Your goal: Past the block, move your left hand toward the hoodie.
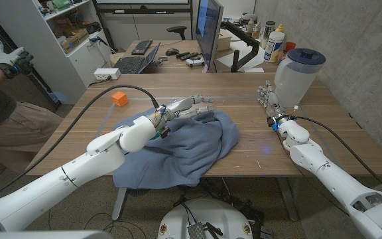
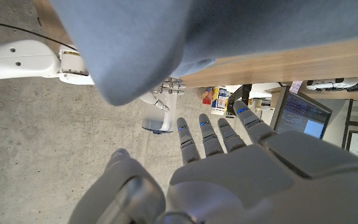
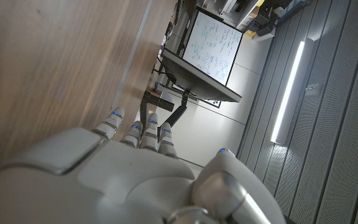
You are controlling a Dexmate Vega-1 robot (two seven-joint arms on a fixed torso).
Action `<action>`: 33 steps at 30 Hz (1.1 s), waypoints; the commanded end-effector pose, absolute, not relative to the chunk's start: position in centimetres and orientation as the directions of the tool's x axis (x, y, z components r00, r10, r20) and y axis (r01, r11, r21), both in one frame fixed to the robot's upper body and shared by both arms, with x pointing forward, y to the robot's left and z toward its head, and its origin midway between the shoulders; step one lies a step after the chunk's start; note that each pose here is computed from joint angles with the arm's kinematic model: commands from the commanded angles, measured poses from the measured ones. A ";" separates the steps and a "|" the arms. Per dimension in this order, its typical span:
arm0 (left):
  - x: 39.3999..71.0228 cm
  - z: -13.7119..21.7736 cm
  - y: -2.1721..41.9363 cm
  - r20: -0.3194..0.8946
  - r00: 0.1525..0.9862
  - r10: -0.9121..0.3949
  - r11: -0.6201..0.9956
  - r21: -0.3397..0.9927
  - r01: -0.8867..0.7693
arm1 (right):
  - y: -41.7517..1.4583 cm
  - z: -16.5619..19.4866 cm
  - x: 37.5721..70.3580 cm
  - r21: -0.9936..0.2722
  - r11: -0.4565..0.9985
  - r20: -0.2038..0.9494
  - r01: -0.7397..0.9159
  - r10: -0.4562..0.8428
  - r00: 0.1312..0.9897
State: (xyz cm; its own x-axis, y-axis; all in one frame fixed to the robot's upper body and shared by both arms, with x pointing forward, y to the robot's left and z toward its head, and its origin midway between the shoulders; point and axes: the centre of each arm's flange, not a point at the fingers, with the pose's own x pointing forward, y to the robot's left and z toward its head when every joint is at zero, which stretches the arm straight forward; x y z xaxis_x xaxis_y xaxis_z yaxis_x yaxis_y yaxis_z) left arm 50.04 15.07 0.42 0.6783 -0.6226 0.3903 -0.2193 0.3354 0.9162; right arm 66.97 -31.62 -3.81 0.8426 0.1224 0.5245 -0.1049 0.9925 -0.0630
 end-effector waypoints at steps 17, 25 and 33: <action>50.0 0.6 15.6 0.371 0.648 -0.665 0.319 0.926 -0.204 | -30.9 -4.1 67.5 -0.073 0.993 0.511 -0.092 0.116 0.852; 49.9 0.4 15.4 0.361 0.647 -0.672 0.309 0.930 -0.199 | -31.0 -4.3 67.6 -0.065 0.994 0.511 -0.089 0.110 0.853; 49.8 0.1 15.3 0.355 0.647 -0.675 0.310 0.932 -0.189 | -31.3 -4.2 67.6 -0.066 0.994 0.510 -0.086 0.108 0.853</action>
